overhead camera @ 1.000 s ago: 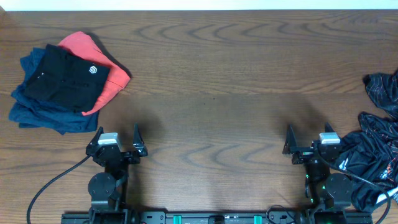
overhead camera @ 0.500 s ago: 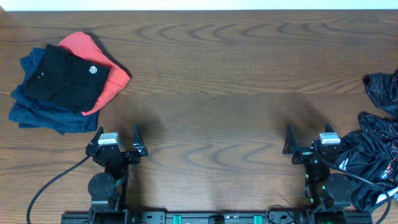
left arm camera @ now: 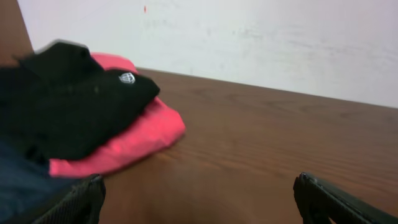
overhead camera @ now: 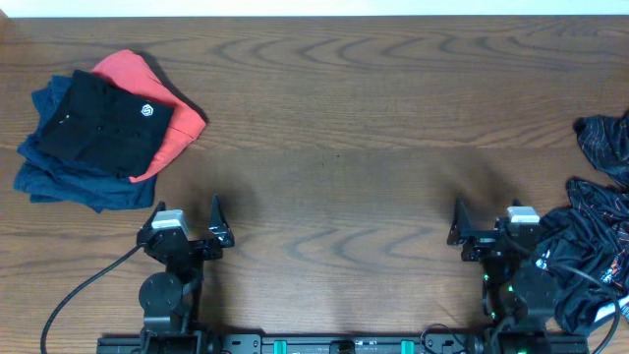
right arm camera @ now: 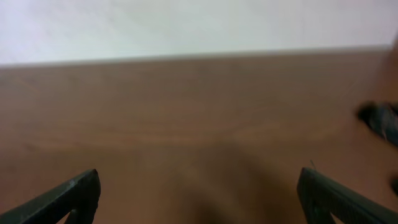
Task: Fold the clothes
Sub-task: 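Reach the right gripper to the black printed shirt and grasp it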
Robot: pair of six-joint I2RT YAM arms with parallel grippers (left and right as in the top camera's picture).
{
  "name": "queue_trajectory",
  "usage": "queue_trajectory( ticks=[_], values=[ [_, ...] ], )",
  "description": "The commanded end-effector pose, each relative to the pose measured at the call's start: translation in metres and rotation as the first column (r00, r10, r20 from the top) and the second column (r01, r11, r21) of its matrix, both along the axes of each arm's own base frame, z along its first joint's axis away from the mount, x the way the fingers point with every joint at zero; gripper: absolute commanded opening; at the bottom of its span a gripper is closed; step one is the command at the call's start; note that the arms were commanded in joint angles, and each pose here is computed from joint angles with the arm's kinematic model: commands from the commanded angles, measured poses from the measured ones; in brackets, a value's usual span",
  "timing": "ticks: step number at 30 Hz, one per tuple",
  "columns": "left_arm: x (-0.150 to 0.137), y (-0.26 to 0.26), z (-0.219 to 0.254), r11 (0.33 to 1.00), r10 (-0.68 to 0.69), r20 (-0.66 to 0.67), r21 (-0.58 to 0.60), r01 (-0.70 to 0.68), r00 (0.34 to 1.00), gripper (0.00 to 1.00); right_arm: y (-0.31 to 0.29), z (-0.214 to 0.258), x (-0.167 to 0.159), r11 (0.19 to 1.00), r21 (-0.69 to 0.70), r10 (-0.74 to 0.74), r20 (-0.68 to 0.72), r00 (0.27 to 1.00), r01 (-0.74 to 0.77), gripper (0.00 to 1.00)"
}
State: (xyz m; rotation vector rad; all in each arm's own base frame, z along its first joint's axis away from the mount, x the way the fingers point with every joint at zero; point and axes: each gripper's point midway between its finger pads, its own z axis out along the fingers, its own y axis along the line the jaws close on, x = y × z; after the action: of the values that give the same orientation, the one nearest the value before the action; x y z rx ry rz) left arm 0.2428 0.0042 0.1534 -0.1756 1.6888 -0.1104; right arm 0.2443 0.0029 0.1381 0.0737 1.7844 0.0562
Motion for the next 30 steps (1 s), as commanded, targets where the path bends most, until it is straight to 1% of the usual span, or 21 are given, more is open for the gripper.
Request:
queue_trajectory(
  ticks=[1,4,8,10,11,14,16,18,20,21,22,23,25,26,27,29,30],
  values=[
    [-0.004,0.0,0.011,0.993,0.015,-0.015,-0.113,-0.016,1.0,0.98,-0.016,0.018,0.0,0.996,0.008,-0.091,-0.026,0.995,0.091,0.99],
    [-0.009,0.0,0.016,0.991,0.014,-0.093,-0.135,-0.026,0.996,0.98,-0.018,0.021,0.003,0.994,-0.007,-0.105,-0.112,0.988,0.105,0.99],
    [-0.018,-0.001,0.013,0.991,0.01,-0.279,-0.128,-0.047,0.96,0.98,-0.018,0.022,0.012,0.994,-0.027,-0.107,-0.253,0.961,0.104,0.99],
    [-0.022,-0.001,0.011,0.991,0.01,-0.376,-0.121,-0.06,0.926,0.98,-0.02,0.019,0.015,0.993,-0.045,-0.119,-0.337,0.934,0.11,0.99],
    [-0.024,-0.001,0.011,0.991,0.01,-0.438,-0.116,-0.068,0.899,0.98,-0.02,0.018,0.017,0.992,-0.055,-0.123,-0.391,0.912,0.11,0.99],
    [-0.024,-0.001,0.014,0.991,0.011,-0.561,-0.104,-0.084,0.828,0.98,-0.017,0.016,0.025,0.994,-0.06,-0.107,-0.496,0.862,0.088,0.99],
    [-0.022,-0.001,0.019,0.991,0.011,-0.622,-0.097,-0.091,0.783,0.98,-0.008,0.017,0.032,0.998,-0.032,-0.06,-0.549,0.833,0.051,0.99],
    [-0.017,-0.001,0.024,0.991,0.01,-0.652,-0.094,-0.095,0.759,0.98,0.004,0.018,0.038,1.0,0.015,0.006,-0.573,0.82,0.004,0.99],
    [-0.013,-0.004,0.023,0.991,-0.005,-0.68,-0.103,-0.088,0.733,0.98,0.002,0.012,0.04,1.0,0.009,-0.004,-0.597,0.802,0.012,0.99],
    [-0.012,-0.004,0.02,0.991,-0.006,-0.691,-0.102,-0.089,0.723,0.98,-0.004,0.008,0.039,0.999,-0.006,-0.043,-0.611,0.79,0.05,0.99],
    [-0.011,-0.004,0.018,0.991,-0.006,-0.699,-0.1,-0.09,0.715,0.98,-0.018,0.001,0.036,0.99,-0.034,-0.128,-0.63,0.766,0.138,0.99],
    [-0.01,-0.004,0.015,0.991,-0.006,-0.708,-0.099,-0.091,0.706,0.98,-0.036,-0.006,0.029,0.964,-0.07,-0.239,-0.65,0.722,0.256,0.99],
    [-0.01,-0.004,0.011,0.991,-0.006,-0.721,-0.097,-0.093,0.692,0.98,-0.068,-0.018,0.008,0.87,-0.139,-0.432,-0.677,0.596,0.472,0.99],
    [-0.009,-0.004,0.009,0.991,-0.006,-0.728,-0.097,-0.094,0.686,0.98,-0.082,-0.025,-0.006,0.805,-0.172,-0.51,-0.69,0.514,0.568,0.99],
    [-0.009,-0.004,0.008,0.991,-0.006,-0.732,-0.096,-0.095,0.682,0.98,-0.092,-0.031,-0.017,0.75,-0.194,-0.557,-0.702,0.444,0.633,0.99],
    [-0.008,-0.004,0.006,0.991,-0.006,-0.738,-0.095,-0.095,0.674,0.98,-0.102,-0.044,-0.03,0.682,-0.214,-0.588,-0.728,0.351,0.7,0.99],
    [-0.008,-0.004,0.005,0.991,-0.006,-0.741,-0.094,-0.096,0.672,0.98,-0.106,-0.05,-0.034,0.663,-0.224,-0.594,-0.738,0.32,0.715,0.99]
  ],
)
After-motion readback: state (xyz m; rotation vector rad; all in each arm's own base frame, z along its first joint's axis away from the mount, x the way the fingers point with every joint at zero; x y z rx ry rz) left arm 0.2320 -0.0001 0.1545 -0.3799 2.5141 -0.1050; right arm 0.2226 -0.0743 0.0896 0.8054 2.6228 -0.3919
